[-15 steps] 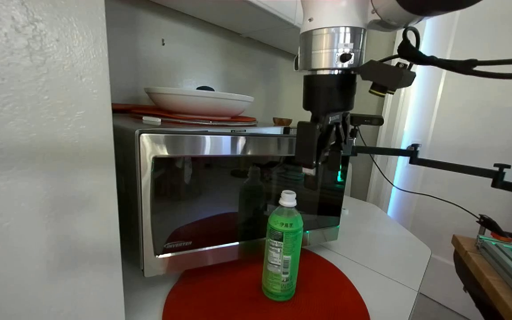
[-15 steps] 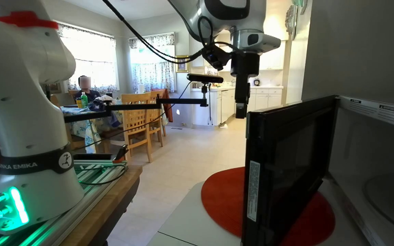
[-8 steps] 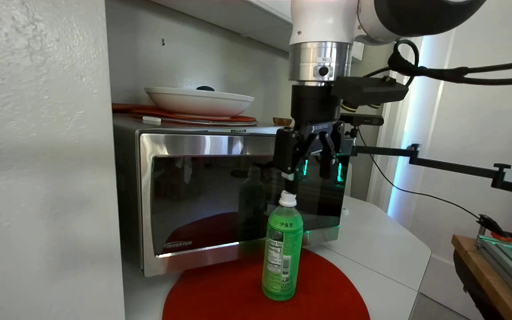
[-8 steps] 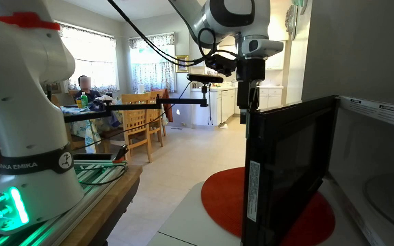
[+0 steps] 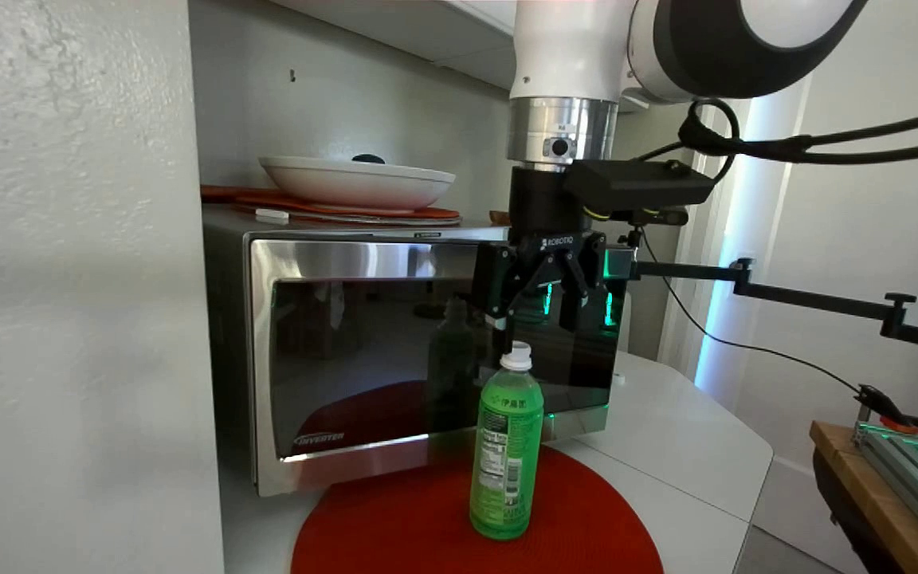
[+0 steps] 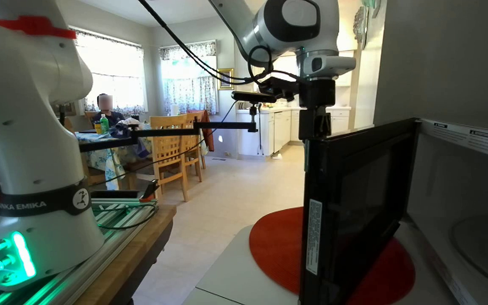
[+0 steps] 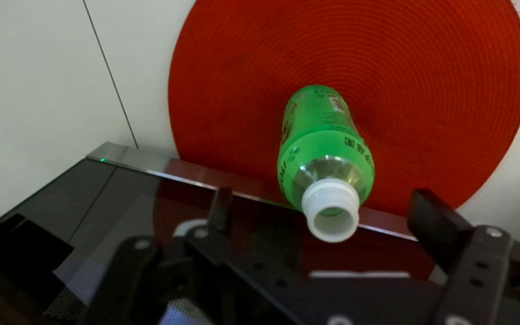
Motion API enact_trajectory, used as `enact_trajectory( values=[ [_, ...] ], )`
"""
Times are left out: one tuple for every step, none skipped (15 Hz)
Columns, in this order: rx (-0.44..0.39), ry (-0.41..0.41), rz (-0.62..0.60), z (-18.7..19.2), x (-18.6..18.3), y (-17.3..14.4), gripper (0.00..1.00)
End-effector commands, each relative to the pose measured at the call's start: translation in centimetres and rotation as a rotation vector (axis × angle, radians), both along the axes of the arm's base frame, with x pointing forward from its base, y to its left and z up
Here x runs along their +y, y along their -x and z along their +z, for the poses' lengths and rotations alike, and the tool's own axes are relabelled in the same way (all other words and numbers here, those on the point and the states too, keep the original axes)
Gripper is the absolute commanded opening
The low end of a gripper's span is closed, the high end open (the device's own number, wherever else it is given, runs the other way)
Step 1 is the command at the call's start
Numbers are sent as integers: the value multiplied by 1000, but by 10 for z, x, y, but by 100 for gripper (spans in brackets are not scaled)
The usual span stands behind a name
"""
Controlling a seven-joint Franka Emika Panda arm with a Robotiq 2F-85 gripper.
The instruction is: Move the microwave door using the green bottle
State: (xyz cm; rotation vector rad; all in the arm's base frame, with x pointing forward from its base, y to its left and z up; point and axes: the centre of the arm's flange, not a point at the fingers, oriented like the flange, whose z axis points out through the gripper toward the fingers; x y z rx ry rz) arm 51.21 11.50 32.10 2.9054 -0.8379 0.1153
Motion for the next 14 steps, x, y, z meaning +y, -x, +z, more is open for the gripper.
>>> enact_trajectory(
  values=[
    [-23, 25, -26, -7, -1, -7, 100],
    [-24, 30, -29, -8, -2, -7, 100],
    [-24, 33, -33, -10, -3, -7, 100],
    [-24, 35, -34, -12, -3, -8, 100],
    [-28, 37, -36, -13, -4, -8, 100],
    [-30, 37, -38, -15, -3, -9, 100],
    [-32, 38, -38, -16, -3, -9, 100],
    [-35, 39, -38, -17, -2, -9, 98],
    [-37, 40, -38, -18, -2, -10, 91],
    [-39, 41, -37, -18, -1, -10, 85],
    [-40, 42, -36, -19, 0, -10, 73],
    [-41, 42, -35, -19, 1, -10, 61],
    [-42, 41, -33, -19, 2, -10, 56],
    [-44, 42, -33, -19, 3, -10, 57]
  ],
)
